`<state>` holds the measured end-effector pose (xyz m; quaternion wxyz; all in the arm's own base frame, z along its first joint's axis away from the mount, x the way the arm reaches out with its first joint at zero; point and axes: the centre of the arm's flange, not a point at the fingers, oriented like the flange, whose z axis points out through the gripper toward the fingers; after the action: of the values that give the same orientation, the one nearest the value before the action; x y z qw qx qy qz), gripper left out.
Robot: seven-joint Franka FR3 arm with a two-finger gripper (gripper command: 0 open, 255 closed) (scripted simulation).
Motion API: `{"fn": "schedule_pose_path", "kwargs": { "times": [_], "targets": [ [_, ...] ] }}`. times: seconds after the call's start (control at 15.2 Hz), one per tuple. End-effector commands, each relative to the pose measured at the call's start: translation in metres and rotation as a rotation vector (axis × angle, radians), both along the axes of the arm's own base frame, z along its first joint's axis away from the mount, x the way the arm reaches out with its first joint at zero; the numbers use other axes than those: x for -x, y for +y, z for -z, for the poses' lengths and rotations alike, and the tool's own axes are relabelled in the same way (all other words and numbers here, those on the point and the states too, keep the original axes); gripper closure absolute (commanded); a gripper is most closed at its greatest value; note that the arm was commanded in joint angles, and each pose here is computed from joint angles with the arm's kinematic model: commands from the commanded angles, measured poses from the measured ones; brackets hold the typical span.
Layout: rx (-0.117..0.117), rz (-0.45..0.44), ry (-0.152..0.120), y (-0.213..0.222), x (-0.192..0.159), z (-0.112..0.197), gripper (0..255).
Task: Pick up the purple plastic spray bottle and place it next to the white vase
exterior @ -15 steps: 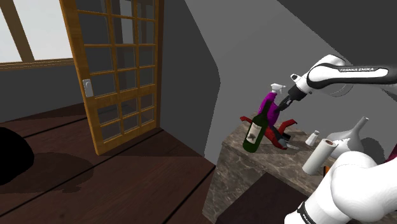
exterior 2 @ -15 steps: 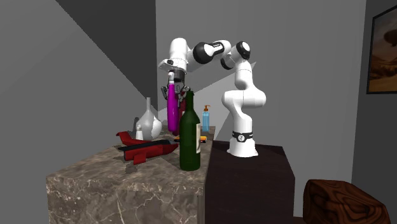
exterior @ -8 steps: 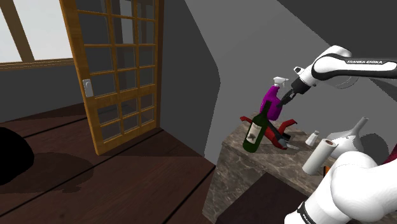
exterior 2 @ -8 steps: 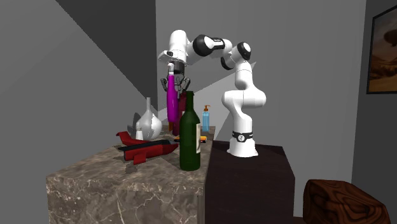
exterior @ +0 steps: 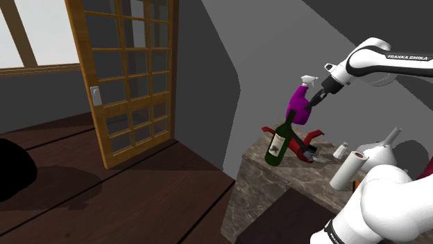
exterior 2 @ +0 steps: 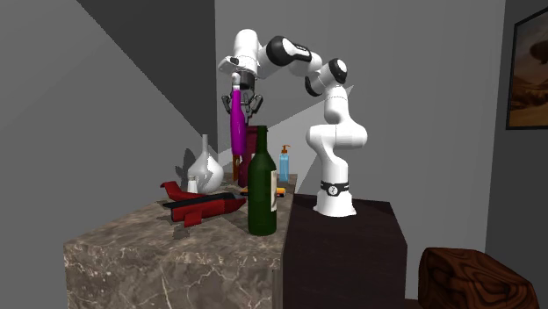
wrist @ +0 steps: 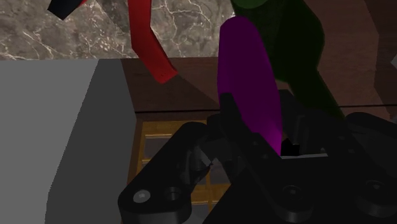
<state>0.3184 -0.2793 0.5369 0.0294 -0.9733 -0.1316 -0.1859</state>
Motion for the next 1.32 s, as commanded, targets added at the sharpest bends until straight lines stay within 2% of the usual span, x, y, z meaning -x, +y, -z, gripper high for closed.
{"fn": "schedule_pose_path", "kwargs": {
  "times": [0.0,1.25],
  "targets": [
    [0.0,0.0,0.0,0.0,0.0,-0.012,255],
    [0.0,0.0,0.0,0.0,0.0,-0.112,255]
  ]
}}
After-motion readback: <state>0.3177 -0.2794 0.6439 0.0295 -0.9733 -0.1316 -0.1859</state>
